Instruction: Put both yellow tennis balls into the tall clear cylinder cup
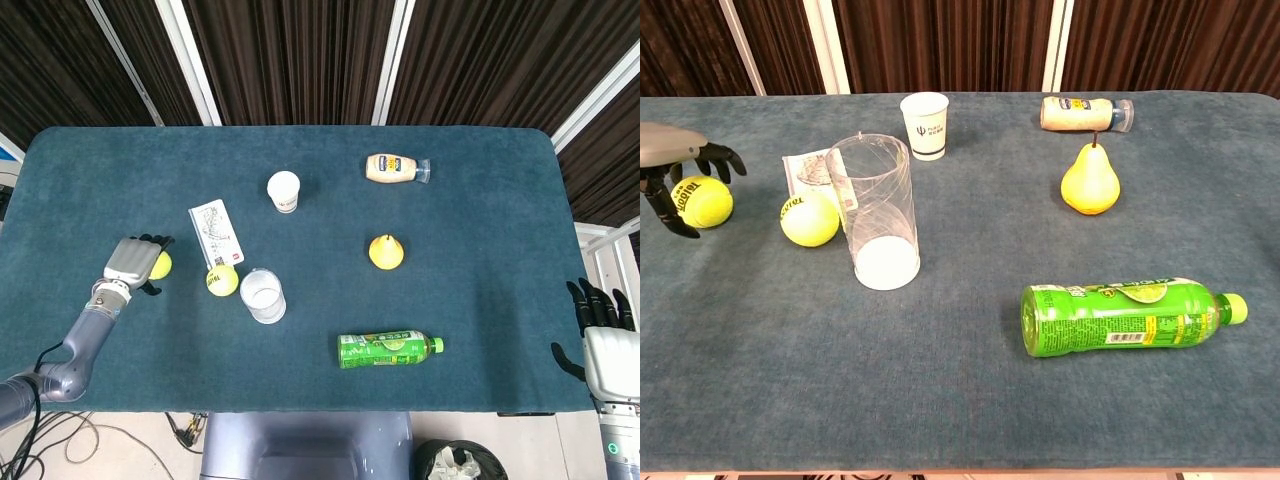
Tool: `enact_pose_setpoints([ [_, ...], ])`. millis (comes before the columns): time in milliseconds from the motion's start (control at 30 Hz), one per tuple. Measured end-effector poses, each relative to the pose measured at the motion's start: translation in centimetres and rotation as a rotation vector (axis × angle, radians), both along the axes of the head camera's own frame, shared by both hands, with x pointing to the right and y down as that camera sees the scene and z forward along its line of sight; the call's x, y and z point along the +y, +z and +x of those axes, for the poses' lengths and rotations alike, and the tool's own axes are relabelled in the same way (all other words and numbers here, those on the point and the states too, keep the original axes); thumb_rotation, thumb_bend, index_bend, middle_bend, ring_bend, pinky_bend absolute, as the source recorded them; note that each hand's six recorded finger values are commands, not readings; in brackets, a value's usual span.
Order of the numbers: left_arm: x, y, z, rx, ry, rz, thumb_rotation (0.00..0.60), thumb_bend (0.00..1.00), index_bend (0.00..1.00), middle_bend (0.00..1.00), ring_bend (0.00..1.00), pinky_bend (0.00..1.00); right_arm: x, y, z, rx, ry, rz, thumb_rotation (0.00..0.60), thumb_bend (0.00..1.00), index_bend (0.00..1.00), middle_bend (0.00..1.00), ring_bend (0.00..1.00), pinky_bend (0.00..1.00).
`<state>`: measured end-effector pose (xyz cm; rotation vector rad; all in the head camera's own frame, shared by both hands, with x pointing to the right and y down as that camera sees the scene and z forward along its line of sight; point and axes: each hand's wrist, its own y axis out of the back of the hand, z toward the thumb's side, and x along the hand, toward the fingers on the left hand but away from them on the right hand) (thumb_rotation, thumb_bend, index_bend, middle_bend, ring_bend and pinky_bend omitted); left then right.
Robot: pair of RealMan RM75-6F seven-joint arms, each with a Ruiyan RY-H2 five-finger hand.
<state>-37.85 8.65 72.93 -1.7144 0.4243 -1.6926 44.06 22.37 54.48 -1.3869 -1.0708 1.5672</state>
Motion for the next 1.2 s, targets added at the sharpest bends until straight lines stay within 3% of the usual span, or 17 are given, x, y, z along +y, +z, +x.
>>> enact_pose_setpoints([
  [333, -0.1, 0.6, 0.4, -0.028, 0.033, 0.036, 0.600, 0.32, 0.39, 0.47, 0.39, 0.53, 0.0, 0.0, 0.2, 0.006, 0.006, 0.000, 0.600, 0.34, 0.08, 0.08, 0.11, 0.04],
  [567, -1.2, -1.1, 0.5, -0.005, 0.029, 0.098, 0.600, 0.34, 0.41, 0.47, 0.39, 0.53, 0.0, -0.4, 0.4, 0.004, 0.014, 0.013, 0.600, 0.34, 0.08, 0.08, 0.11, 0.04],
  [867, -3.3, -7.1, 3.1, 0.116, 0.055, 0.222, 0.600, 0.32, 0.41, 0.47, 0.39, 0.53, 0.0, -0.6, 0.3, 0.000, 0.016, 0.017, 0.600, 0.34, 0.08, 0.08, 0.11, 0.04],
  [1033, -4.1, -11.6, 6.2, 0.217, 0.095, 0.300, 0.600, 0.32, 0.41, 0.48, 0.39, 0.53, 0.0, -0.6, 0.4, -0.002, 0.018, 0.017, 0.600, 0.34, 0.08, 0.08, 0.11, 0.04],
  [1200, -4.0, -14.8, 10.3, 0.323, 0.138, 0.325, 0.600, 0.31, 0.41, 0.48, 0.39, 0.53, 0.1, -0.6, 0.4, -0.004, 0.020, 0.015, 0.600, 0.34, 0.08, 0.08, 0.11, 0.04],
])
